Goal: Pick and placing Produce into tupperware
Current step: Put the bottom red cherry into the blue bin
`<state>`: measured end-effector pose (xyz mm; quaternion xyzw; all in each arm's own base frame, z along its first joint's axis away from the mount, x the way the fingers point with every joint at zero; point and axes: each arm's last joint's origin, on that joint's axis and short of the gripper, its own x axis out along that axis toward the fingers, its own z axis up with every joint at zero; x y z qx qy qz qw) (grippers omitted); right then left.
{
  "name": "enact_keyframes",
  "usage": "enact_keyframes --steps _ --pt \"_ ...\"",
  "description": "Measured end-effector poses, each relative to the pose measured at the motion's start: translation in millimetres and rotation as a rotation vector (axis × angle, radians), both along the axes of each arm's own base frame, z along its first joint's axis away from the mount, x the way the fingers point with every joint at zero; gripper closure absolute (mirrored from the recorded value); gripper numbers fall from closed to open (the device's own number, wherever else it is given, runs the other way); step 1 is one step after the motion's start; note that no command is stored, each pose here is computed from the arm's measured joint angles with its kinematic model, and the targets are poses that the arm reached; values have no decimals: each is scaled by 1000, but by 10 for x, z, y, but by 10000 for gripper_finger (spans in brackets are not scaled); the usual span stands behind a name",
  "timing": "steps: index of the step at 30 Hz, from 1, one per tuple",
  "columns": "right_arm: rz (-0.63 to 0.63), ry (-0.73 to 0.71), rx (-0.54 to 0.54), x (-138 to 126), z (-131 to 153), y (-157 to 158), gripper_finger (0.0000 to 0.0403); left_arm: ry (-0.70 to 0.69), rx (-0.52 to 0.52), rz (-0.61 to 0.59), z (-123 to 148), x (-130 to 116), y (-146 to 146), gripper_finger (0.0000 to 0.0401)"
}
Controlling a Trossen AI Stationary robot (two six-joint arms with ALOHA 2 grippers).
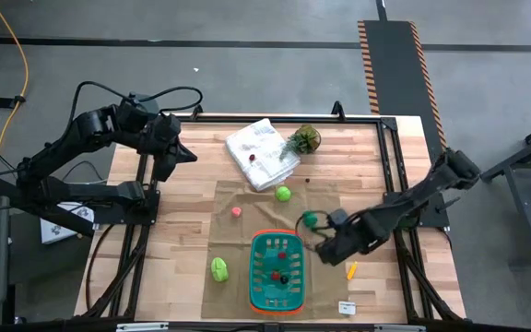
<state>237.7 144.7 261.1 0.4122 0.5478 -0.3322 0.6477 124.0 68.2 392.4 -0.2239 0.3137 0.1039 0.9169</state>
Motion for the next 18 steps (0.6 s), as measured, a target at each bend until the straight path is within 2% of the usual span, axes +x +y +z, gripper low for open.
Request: enact_keyframes --steps 4,9,14,18 --pt "-90 -74 -34 -257 211 -232 204 6 -2 -1 -8 17 11 400" --pt "-243 -174 71 -497 197 -468 204 18 -8 -2 -24 44 29 400" --pt "-337 -241 211 -513 3 -463 204 30 -16 -2 -37 53 35 400" --pt "-335 -197 277 -427 -155 -356 204 30 -16 -2 -37 51 33 400"
